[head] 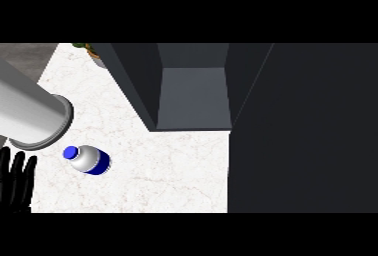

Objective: Pick up the bottled water, place it into the cabinet and close the cabinet

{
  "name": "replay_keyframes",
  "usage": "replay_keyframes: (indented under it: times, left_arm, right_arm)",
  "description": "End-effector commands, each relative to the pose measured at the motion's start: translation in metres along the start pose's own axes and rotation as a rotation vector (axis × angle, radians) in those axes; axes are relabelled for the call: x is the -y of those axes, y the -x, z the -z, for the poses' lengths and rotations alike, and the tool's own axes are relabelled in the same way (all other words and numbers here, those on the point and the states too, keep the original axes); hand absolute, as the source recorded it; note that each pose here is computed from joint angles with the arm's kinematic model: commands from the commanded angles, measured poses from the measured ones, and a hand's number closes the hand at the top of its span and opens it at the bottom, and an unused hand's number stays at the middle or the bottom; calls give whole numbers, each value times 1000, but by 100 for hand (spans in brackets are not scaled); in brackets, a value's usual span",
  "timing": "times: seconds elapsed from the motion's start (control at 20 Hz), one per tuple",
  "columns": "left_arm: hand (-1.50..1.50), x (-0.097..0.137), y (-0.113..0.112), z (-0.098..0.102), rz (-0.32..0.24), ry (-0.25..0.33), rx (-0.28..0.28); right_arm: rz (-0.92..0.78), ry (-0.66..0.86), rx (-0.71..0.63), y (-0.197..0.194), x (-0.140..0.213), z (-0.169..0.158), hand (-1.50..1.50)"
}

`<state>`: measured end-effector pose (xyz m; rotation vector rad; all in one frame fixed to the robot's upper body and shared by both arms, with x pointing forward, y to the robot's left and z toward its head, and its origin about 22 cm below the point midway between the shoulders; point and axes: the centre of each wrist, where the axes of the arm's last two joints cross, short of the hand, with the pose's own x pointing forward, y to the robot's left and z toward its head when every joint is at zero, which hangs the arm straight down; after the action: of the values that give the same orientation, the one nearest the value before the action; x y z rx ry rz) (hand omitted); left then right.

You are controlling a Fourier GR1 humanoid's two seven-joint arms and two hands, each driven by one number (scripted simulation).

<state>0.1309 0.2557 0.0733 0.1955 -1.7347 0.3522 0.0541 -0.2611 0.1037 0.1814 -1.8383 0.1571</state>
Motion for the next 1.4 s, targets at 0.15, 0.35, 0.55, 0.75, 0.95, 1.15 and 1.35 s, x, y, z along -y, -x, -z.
replay_keyframes:
  times: [0.15, 0.35, 0.55, 0.75, 0.95, 1.15, 1.35]
  left_arm:
    - [-150, -21, 41, 20, 30, -18, -56]
    - [-150, -32, 77, 32, 36, -33, -101]
    - [-150, -45, 97, 37, 69, -39, -105]
    - [-150, -61, 129, 31, 39, -31, -126]
    - [-150, -50, 146, 48, 29, -44, -115]
    - [-150, -50, 165, 57, 40, -65, -115]
    - [-150, -51, 181, 54, 29, -70, -128]
  right_arm:
    - [-9, -7, 53, -50, -3, -9, -150]
    - [-1, -28, 62, -45, -9, -11, -150]
    - [5, -39, 55, -46, -8, -26, -150]
    - [-3, -36, 50, -37, -8, -31, -150]
    - [-12, -21, 60, -47, -5, -28, -150]
    - [-26, -8, 38, -37, -6, -34, -150]
    - [-30, -31, 59, -48, -5, -36, -150]
